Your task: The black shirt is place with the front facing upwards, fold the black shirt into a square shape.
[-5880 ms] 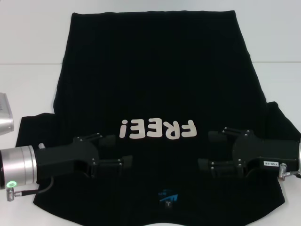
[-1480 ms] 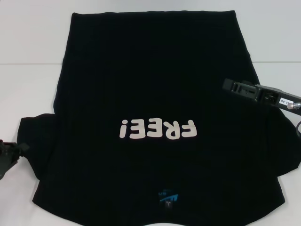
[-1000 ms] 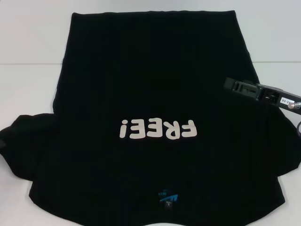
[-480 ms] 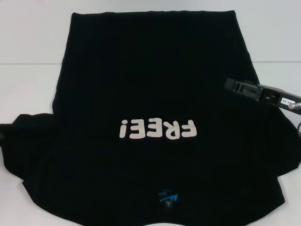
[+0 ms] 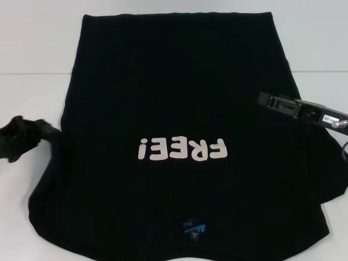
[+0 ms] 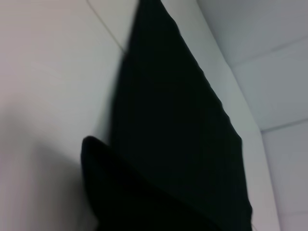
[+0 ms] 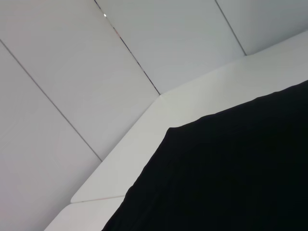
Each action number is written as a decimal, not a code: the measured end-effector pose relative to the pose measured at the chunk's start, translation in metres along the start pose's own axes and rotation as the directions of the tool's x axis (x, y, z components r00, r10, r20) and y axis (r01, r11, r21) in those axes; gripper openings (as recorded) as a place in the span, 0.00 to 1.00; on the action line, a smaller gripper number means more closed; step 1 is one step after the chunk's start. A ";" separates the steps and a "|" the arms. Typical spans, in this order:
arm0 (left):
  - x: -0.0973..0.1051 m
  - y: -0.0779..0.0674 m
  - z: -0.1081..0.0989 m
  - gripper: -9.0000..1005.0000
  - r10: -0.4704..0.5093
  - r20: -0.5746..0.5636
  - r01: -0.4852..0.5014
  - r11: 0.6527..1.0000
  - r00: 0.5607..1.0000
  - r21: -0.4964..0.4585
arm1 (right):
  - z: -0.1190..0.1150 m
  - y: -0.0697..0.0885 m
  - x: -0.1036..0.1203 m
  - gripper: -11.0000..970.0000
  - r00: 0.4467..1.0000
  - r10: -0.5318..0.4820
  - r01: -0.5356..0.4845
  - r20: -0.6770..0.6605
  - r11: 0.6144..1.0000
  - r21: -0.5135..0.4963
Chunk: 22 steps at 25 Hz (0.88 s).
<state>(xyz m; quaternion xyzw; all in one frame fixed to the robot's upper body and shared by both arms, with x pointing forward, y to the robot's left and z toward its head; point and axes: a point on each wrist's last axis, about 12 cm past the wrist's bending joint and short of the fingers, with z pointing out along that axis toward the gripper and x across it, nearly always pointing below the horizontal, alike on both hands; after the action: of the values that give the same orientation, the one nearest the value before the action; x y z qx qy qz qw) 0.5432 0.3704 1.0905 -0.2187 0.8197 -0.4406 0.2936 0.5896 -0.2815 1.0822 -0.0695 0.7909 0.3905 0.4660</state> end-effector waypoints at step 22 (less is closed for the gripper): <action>0.023 -0.025 0.075 0.07 0.143 -0.146 -0.144 0.990 0.979 0.000 | 0.000 -0.002 0.002 0.97 1.000 0.004 -0.004 -0.004 1.000 0.010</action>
<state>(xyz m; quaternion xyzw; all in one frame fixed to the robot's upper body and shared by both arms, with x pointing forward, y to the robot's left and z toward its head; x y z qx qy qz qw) 0.5792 0.2986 1.0722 -0.1277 0.8548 -0.4288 0.2630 0.5893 -0.2823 1.0800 -0.0664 0.7938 0.3875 0.4641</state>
